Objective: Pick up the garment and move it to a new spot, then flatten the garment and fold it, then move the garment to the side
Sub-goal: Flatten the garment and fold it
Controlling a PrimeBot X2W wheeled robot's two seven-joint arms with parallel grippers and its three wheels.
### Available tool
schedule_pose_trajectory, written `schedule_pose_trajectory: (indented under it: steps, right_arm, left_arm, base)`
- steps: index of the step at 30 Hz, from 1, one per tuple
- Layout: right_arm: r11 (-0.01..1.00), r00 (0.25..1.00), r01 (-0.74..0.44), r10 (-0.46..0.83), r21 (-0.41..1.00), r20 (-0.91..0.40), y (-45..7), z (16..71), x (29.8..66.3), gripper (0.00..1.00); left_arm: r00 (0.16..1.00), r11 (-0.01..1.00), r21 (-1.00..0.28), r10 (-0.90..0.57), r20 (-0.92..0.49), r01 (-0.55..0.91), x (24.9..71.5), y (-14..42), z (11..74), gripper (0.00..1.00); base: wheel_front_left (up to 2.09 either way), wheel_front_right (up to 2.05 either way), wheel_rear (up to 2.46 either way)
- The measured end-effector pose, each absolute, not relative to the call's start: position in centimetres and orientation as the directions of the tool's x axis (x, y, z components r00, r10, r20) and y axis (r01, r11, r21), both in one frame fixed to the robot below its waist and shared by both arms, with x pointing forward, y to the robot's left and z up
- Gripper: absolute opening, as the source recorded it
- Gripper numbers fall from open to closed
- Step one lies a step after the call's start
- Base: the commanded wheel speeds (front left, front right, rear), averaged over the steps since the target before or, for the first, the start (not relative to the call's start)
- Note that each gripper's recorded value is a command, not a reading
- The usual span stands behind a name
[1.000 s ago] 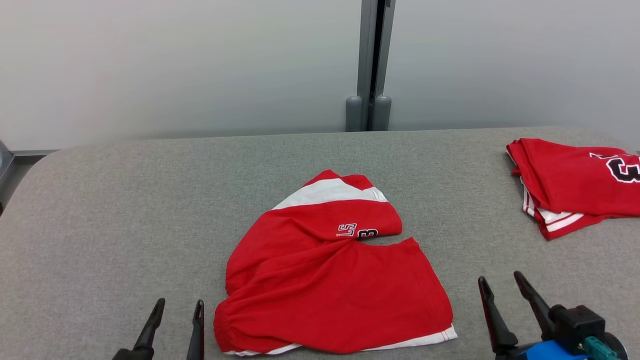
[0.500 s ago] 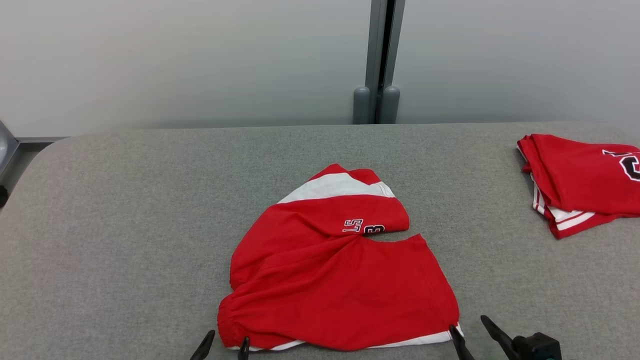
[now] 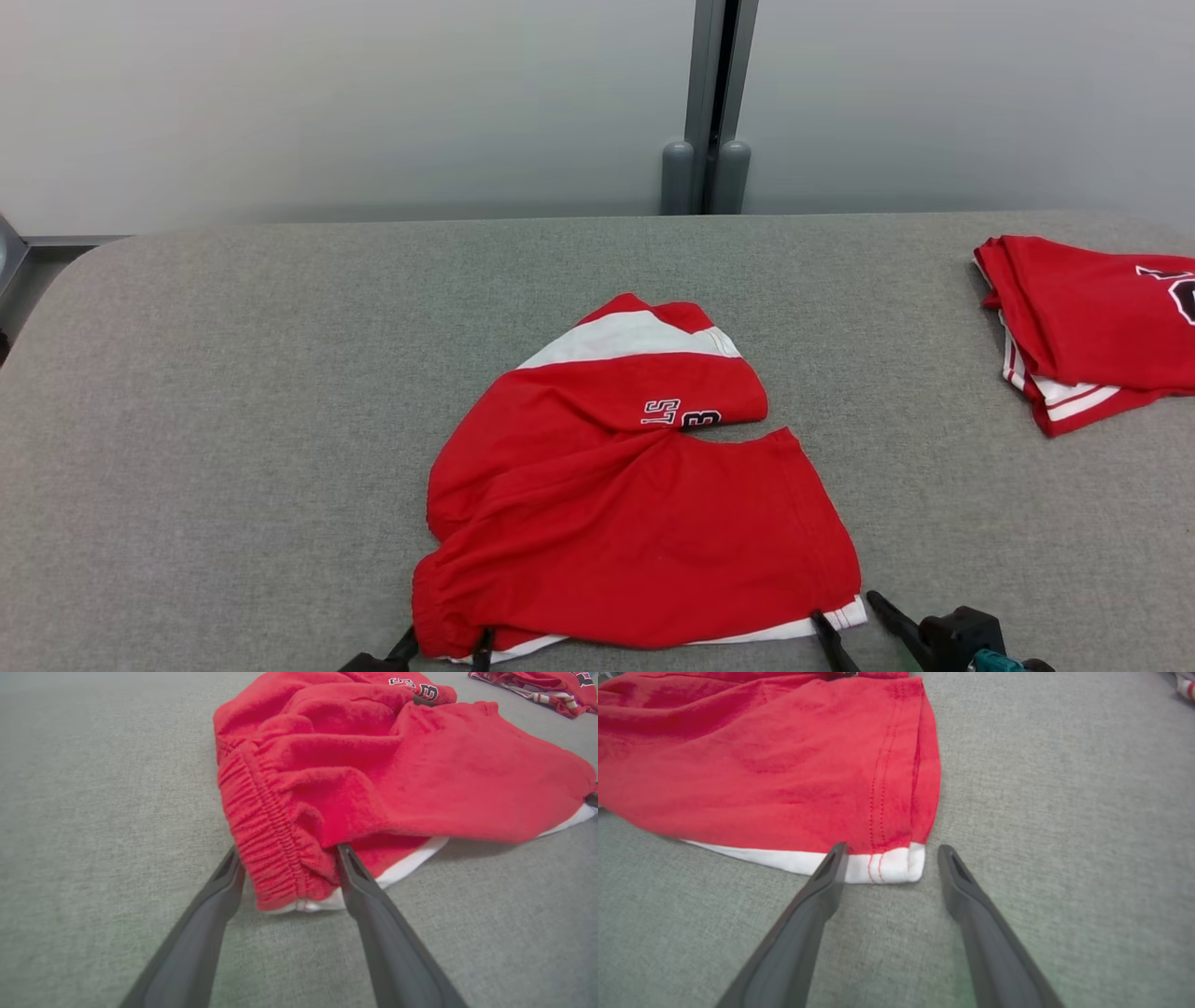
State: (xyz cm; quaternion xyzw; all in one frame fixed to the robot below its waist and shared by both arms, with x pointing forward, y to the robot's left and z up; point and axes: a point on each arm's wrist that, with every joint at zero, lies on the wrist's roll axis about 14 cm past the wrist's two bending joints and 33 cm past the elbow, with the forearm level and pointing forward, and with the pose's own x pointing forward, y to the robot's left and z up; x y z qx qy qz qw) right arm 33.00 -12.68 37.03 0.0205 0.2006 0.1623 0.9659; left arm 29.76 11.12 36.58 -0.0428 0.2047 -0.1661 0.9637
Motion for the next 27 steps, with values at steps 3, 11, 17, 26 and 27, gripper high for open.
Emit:
schedule_pose_trajectory:
  steps: [3,11,17,26,27]
  right_arm:
    - [0.944,0.864,-0.311,0.33,0.112,-0.38,-12.3,37.0,33.2,1.0]
    - [0.939,0.852,-0.32,0.345,0.129,-0.393,-11.8,36.5,33.4,1.0]
    - [0.931,0.845,-0.335,0.364,0.142,-0.392,-11.2,36.5,33.7,0.0]
    - [0.922,0.861,-0.353,0.387,0.16,-0.331,-10.7,38.2,33.9,0.0]
    - [0.922,0.867,-0.353,0.387,0.161,-0.315,-10.8,38.7,34.1,0.0]
  left_arm:
    - [0.845,0.927,-0.16,-0.375,-0.381,0.339,29.5,9.9,36.5,1.0]
    - [0.809,0.904,-0.168,-0.426,-0.404,0.392,28.4,8.9,35.9,1.0]
    - [0.803,0.9,-0.177,-0.436,-0.406,0.399,28.3,8.7,35.9,0.0]
    - [0.818,0.872,-0.213,-0.488,-0.305,0.441,29.2,6.8,38.7,0.0]
    - [0.822,0.869,-0.208,-0.494,-0.285,0.45,29.5,6.8,39.3,0.0]
  base:
    - [0.0,0.0,0.0]
    - [0.0,0.0,0.0]
    - [0.0,0.0,0.0]
    - [0.0,0.0,0.0]
    - [0.0,0.0,0.0]
